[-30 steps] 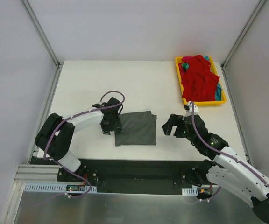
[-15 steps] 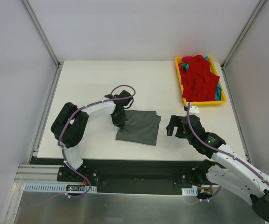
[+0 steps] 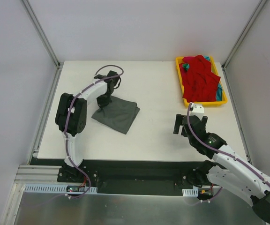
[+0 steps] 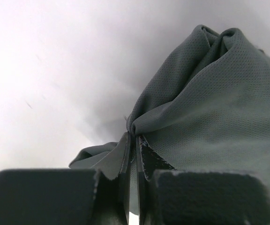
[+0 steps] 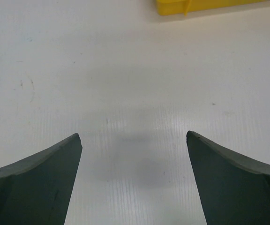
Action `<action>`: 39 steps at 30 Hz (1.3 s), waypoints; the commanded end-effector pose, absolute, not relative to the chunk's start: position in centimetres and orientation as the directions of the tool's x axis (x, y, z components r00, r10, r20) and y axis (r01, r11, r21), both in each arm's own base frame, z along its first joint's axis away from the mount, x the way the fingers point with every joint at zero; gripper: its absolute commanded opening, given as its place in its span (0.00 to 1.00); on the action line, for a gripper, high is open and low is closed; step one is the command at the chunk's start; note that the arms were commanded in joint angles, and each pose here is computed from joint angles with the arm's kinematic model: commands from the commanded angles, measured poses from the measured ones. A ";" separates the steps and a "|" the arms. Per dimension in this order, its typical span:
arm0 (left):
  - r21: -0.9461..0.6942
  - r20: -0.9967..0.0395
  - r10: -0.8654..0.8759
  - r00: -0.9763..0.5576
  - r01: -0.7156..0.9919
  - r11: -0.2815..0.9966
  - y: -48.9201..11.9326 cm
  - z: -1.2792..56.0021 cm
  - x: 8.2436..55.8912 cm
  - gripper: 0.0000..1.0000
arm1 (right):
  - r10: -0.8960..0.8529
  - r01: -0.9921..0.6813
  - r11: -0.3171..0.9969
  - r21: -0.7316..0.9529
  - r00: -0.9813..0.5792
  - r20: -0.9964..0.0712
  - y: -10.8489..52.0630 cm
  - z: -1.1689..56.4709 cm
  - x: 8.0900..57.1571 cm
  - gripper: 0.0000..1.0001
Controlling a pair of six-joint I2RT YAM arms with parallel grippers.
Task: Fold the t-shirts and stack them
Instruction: Put the neatly folded tshirt into the corner of the board with the left arm
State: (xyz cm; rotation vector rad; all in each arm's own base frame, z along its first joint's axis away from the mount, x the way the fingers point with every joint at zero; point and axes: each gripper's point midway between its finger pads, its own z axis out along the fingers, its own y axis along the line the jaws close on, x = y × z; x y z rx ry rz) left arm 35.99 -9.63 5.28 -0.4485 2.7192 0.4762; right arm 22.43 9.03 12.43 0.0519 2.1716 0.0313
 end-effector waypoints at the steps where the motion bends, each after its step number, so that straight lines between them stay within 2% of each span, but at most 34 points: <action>1: 0.398 -0.422 -0.200 -0.884 -0.379 0.835 -3.2 7.5 39.8 0.00 | 0.001 0.090 0.994 -0.054 -0.520 -0.854 6.8 13.4 23.1 0.96; 13: 0.348 -0.537 -0.358 -0.764 -0.587 0.731 10.0 7.5 51.0 0.00 | -0.034 0.203 0.969 -0.144 -0.468 -0.883 3.5 13.8 23.4 0.96; 15: 0.276 -0.541 -0.396 -0.742 -0.601 0.750 11.2 6.9 52.8 0.00 | -0.028 0.210 0.968 -0.140 -0.464 -0.885 3.3 13.8 23.4 0.96; 19: 0.269 -0.585 -0.364 -0.725 -0.597 0.756 14.1 5.6 55.2 0.00 | -0.041 0.199 0.969 -0.146 -0.455 -0.889 3.3 13.5 23.6 0.96; 22: 0.269 -0.605 -0.370 -0.705 -0.619 0.738 15.7 4.5 56.0 0.00 | -0.036 0.196 0.971 -0.140 -0.459 -0.888 3.4 13.6 23.7 0.96; 24: 0.190 -0.597 -0.418 -0.684 -0.627 0.755 15.7 3.8 56.5 0.00 | -0.028 0.193 0.972 -0.131 -0.461 -0.887 3.5 13.5 23.7 0.96; 27: 0.180 -0.610 -0.454 -0.649 -0.672 0.718 16.6 4.2 56.1 0.00 | -0.017 0.195 0.973 -0.121 -0.466 -0.885 3.7 13.3 23.7 0.96; 31: 0.107 -0.614 -0.482 -0.625 -0.671 0.734 16.9 4.7 56.9 0.00 | -0.013 0.184 0.976 -0.114 -0.475 -0.880 3.9 13.2 23.7 0.96; 39: 0.128 -0.648 -0.473 -0.597 -0.698 0.705 17.9 7.8 55.8 0.00 | 0.014 0.186 0.979 -0.084 -0.471 -0.882 4.0 13.6 23.5 0.96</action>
